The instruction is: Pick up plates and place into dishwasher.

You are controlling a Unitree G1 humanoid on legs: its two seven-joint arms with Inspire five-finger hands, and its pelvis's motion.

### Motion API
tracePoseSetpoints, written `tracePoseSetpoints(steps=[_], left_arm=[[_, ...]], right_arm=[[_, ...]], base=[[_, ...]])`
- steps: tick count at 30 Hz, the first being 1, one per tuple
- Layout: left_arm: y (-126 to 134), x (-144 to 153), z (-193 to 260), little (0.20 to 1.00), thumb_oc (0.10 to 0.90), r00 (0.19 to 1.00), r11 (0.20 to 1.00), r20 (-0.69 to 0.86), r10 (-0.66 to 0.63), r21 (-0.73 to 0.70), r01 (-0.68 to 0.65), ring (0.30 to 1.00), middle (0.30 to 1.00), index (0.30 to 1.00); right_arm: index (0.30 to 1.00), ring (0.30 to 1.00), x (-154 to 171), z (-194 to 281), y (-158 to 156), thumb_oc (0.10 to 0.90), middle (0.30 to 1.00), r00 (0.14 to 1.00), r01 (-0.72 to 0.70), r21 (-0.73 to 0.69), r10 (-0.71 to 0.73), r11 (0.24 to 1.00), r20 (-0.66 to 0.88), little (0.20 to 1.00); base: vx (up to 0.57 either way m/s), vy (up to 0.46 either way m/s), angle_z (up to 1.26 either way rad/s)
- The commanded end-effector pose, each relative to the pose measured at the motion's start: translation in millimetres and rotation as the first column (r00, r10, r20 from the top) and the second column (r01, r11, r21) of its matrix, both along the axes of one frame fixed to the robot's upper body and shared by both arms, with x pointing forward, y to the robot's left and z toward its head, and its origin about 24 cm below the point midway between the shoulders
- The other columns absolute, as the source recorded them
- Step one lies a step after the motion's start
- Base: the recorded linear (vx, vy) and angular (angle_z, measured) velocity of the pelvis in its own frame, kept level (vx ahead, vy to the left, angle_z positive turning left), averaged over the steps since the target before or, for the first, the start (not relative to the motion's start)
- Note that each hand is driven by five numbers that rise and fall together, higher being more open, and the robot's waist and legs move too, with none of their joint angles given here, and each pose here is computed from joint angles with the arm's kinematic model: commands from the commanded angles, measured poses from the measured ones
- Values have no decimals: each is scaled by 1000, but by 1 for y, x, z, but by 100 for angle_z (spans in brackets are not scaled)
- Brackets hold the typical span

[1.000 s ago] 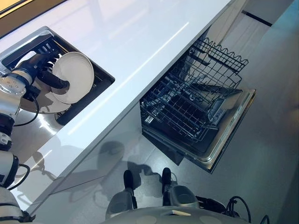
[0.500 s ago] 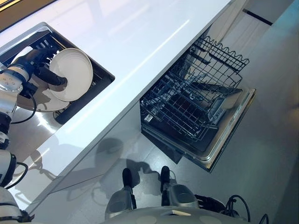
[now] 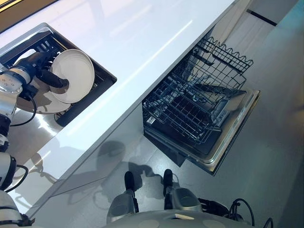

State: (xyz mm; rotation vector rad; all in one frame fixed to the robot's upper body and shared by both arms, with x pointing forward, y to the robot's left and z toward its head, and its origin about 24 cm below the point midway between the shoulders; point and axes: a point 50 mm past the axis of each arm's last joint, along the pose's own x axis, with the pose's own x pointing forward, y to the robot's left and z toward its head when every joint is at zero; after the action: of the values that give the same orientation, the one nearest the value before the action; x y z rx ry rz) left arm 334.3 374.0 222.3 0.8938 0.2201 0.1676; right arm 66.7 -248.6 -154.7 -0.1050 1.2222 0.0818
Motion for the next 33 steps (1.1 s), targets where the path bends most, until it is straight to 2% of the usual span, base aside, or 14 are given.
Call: tracePoseSetpoints(steps=[1, 14, 18, 24, 26, 28, 31, 33], left_arm=[[4, -1, 63, 200, 100, 979, 1000, 205, 6, -1, -5, 300, 300, 300], [7, -3, 64, 203, 103, 976, 1000, 217, 16, -1, -16, 302, 302, 302], [7, -3, 65, 288, 188, 973, 1000, 230, 16, -9, -15, 375, 375, 375], [6, -4, 70, 269, 169, 966, 1000, 258, 12, -22, -7, 359, 359, 359], [6, -6, 74, 200, 100, 958, 1000, 287, 9, -10, -7, 300, 300, 300], [5, -6, 77, 200, 100, 952, 1000, 307, 11, -5, -10, 300, 300, 300], [2, -9, 91, 200, 100, 924, 1000, 383, 18, 7, -23, 300, 300, 300], [-3, -9, 95, 200, 100, 912, 1000, 410, 10, 11, -16, 300, 300, 300]], right_arm=[[900, 900, 30, 10, 0, 800, 900, 983, 66, 33, -70, 997, 169, 900], [900, 900, 23, 9, -1, 800, 900, 986, 71, 25, -74, 997, 150, 900], [900, 900, 22, 8, -1, 800, 900, 986, 75, 21, -77, 997, 145, 900], [900, 900, 23, 10, -3, 800, 900, 985, 65, 8, -65, 998, 159, 900], [900, 900, 28, 13, -8, 800, 900, 975, 107, -10, -103, 994, 196, 900], [900, 900, 30, 15, -12, 800, 900, 965, 150, -9, -144, 989, 219, 900], [900, 900, 41, 29, -39, 800, 900, 891, 340, -27, -313, 940, 328, 900], [900, 900, 47, 37, -51, 800, 900, 848, 408, -33, -366, 912, 382, 900]], base=[[0, 0, 0], [0, 0, 0], [0, 0, 0], [0, 0, 0], [3, -18, 1], [3, -16, 0], [-10, -38, 0], [-21, -34, 1]])
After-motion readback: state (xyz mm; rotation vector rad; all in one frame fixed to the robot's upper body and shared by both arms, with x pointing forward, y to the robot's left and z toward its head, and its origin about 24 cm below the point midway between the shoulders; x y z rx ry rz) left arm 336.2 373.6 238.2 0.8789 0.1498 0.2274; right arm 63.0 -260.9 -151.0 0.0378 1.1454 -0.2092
